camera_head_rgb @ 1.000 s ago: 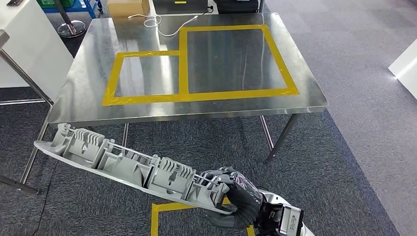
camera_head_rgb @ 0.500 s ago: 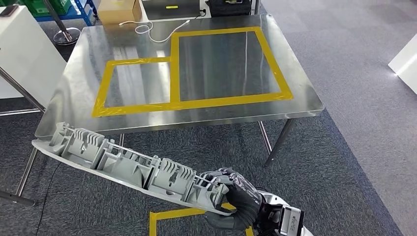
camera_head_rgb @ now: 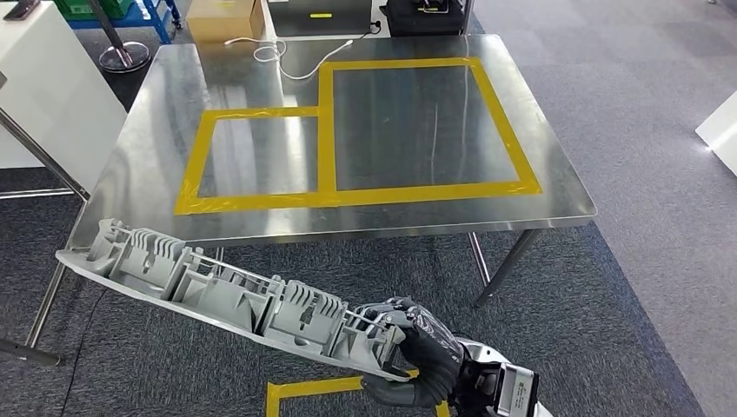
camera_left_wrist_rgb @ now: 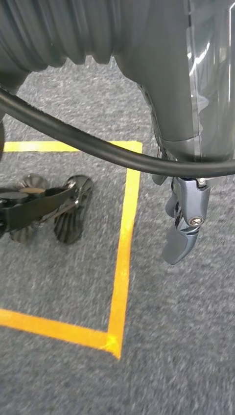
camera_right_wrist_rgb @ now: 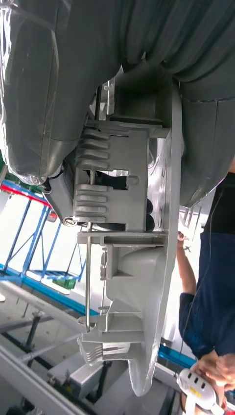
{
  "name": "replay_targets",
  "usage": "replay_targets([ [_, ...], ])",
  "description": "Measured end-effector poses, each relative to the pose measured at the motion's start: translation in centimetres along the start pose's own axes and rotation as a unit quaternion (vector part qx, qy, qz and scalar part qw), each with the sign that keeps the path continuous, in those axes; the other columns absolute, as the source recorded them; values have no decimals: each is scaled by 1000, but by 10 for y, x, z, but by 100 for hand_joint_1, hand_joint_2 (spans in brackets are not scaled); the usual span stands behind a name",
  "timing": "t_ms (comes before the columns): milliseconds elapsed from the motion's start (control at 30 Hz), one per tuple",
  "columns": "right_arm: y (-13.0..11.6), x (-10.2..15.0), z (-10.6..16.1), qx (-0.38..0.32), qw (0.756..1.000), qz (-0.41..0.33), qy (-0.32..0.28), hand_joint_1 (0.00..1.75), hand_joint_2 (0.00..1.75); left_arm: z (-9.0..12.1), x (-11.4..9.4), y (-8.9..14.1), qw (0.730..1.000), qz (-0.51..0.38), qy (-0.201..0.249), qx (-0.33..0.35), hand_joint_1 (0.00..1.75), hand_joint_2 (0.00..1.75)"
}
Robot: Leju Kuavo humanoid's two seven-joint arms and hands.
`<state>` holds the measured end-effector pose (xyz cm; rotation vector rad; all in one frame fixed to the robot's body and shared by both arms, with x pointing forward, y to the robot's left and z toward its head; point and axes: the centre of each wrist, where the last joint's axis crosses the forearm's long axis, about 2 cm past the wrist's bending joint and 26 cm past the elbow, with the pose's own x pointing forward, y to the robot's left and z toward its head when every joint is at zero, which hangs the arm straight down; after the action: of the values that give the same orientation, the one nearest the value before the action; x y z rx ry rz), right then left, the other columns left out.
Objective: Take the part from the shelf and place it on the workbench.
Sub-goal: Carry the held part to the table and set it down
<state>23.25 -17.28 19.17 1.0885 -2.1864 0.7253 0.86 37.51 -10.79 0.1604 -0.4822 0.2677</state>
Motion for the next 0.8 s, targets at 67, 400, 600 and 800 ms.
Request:
replay_targets([
  [67,0,0,0,0,1000,0,0,175,175,0,1,0,1000,0,-1,-1,0,175],
  [400,0,0,-2,-3,1000,2,-4,175,175,-1,2,0,1000,-1,-5,-2,0,175],
  [600,-3,6,-8,-8,999,6,-31,175,175,-1,1,1,1000,-4,-7,-2,0,175],
  [800,-7,13,-14,-6,999,17,-47,175,175,-1,3,1,1000,-4,-10,-2,0,175],
])
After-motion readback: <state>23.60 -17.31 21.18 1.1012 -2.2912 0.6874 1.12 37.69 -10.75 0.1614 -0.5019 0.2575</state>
